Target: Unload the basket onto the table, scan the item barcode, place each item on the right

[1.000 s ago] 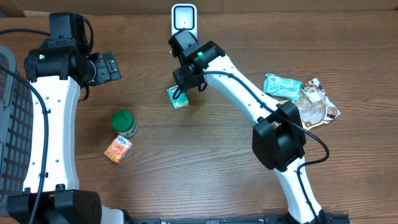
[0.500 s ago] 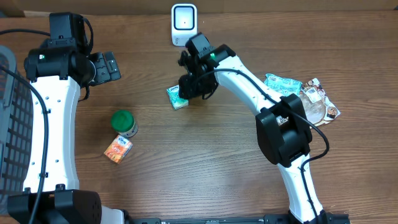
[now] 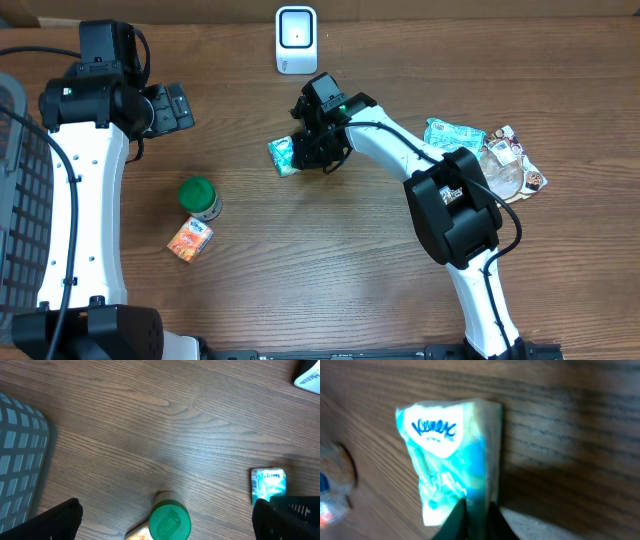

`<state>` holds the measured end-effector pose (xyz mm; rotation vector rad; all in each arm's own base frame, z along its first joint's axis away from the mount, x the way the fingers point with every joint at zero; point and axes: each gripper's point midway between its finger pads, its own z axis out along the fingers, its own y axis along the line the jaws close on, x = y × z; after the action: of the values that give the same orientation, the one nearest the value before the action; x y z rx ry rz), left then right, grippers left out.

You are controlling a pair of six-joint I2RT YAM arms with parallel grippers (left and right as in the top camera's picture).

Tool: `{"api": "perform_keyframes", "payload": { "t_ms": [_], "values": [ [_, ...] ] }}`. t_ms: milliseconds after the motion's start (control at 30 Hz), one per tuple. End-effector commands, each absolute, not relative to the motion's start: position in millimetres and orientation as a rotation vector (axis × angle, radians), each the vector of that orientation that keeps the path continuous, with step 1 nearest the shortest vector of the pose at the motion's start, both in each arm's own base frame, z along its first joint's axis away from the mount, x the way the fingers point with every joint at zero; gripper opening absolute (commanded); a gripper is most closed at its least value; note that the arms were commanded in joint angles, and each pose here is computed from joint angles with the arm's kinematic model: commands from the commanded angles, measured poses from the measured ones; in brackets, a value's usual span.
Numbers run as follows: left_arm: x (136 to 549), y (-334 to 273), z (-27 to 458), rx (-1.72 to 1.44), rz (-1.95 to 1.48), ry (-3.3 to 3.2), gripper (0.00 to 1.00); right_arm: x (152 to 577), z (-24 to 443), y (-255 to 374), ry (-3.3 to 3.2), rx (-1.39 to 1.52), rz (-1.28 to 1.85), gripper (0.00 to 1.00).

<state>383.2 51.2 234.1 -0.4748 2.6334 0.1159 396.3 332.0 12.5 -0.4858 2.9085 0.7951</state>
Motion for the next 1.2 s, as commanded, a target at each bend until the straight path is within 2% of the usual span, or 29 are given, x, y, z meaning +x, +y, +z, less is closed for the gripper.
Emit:
{"api": "perform_keyframes", "payload": {
  "t_ms": [0,200,233,367,567,900,1167],
  "values": [
    [385,51,246,-0.446,0.11,2.605,1.0,385,8,335,2.95,-0.462,0.889,0.04],
    [385,51,246,-0.446,0.11,2.605,1.0,382,62,339,2.899,-0.409,1.362,0.04],
    [385,50,246,-0.445,0.11,2.605,1.0,384,89,335,2.834,-0.392,1.546,0.04],
    [385,51,246,-0.446,0.11,2.605,1.0,390,155,321,2.599,-0.389,1.945,0.04],
    [385,51,246,-0.446,0.11,2.605,1.0,396,216,288,2.31,-0.379,2.308,0.04],
    [385,50,246,-0.445,0.11,2.605,1.0,412,220,262,2.376,-0.12,2.39,0.04],
    [385,50,246,-0.445,0.11,2.605,1.0,414,220,259,2.366,-0.125,2.383,0.04]
  ]
}}
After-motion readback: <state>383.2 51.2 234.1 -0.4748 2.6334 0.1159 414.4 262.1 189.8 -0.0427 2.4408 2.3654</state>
